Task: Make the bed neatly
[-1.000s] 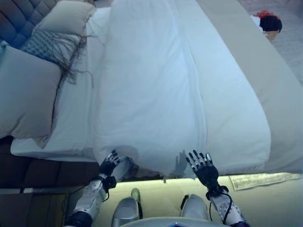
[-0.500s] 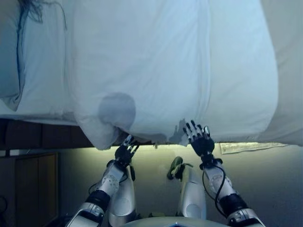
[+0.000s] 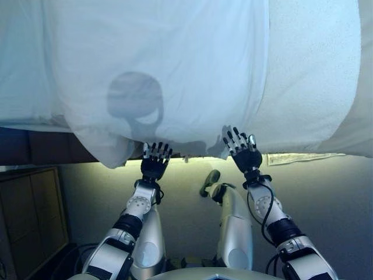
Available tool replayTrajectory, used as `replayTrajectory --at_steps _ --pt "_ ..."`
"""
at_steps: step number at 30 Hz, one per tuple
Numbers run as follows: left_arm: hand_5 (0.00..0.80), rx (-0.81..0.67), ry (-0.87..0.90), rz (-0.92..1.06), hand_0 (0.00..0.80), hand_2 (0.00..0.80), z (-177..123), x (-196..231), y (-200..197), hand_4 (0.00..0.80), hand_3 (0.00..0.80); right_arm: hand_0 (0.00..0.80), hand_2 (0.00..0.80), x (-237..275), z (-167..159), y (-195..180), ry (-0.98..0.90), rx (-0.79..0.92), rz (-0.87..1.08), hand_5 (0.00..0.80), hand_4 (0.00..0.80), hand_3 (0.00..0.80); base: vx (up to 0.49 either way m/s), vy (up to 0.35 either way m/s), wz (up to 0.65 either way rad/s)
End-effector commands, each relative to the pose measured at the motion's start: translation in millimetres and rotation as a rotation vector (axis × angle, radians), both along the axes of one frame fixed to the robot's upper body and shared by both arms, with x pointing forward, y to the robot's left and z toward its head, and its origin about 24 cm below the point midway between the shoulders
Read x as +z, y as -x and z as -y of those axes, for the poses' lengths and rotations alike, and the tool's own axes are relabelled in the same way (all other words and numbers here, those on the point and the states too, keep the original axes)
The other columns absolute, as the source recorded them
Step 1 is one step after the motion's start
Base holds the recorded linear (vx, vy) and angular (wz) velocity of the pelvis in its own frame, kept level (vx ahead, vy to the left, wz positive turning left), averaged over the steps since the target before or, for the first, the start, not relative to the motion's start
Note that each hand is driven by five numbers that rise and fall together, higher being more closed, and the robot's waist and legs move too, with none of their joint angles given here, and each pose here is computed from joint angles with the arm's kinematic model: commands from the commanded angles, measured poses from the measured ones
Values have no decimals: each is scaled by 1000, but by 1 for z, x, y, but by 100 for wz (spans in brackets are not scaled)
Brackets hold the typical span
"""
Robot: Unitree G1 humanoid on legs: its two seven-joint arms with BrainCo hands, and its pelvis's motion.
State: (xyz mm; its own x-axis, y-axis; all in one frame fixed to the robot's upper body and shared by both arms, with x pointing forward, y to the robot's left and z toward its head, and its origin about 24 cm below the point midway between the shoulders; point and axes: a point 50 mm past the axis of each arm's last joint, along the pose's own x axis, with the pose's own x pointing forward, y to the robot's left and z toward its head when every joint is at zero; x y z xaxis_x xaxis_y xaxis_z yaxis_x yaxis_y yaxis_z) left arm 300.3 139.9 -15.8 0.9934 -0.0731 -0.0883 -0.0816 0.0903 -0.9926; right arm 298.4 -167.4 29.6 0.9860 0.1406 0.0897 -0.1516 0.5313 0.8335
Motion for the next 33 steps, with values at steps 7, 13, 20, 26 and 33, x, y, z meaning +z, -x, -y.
replayTrajectory --at_steps 7,13,20,26,33 --pt "0 215 210 376 0 0 -10 48 -16 0 0 0 0 48 -3 -8 -19 26 254 0 0 0 -16 39 -3" --pt "0 305 211 384 0 0 -22 51 -18 0 0 0 0 59 -2 -10 0 37 288 0 0 0 0 29 -8" --pt "0 316 210 328 0 0 -31 52 -25 0 0 0 0 66 -3 -13 -13 63 336 0 0 0 -5 7 -4" --pt "0 301 177 247 0 0 -37 43 -27 0 0 0 0 73 -4 -17 -30 57 362 0 0 0 -5 -43 -1" --pt "0 366 131 227 0 0 -66 48 -32 0 0 0 0 77 6 -19 -12 51 380 0 0 0 -6 15 -1"
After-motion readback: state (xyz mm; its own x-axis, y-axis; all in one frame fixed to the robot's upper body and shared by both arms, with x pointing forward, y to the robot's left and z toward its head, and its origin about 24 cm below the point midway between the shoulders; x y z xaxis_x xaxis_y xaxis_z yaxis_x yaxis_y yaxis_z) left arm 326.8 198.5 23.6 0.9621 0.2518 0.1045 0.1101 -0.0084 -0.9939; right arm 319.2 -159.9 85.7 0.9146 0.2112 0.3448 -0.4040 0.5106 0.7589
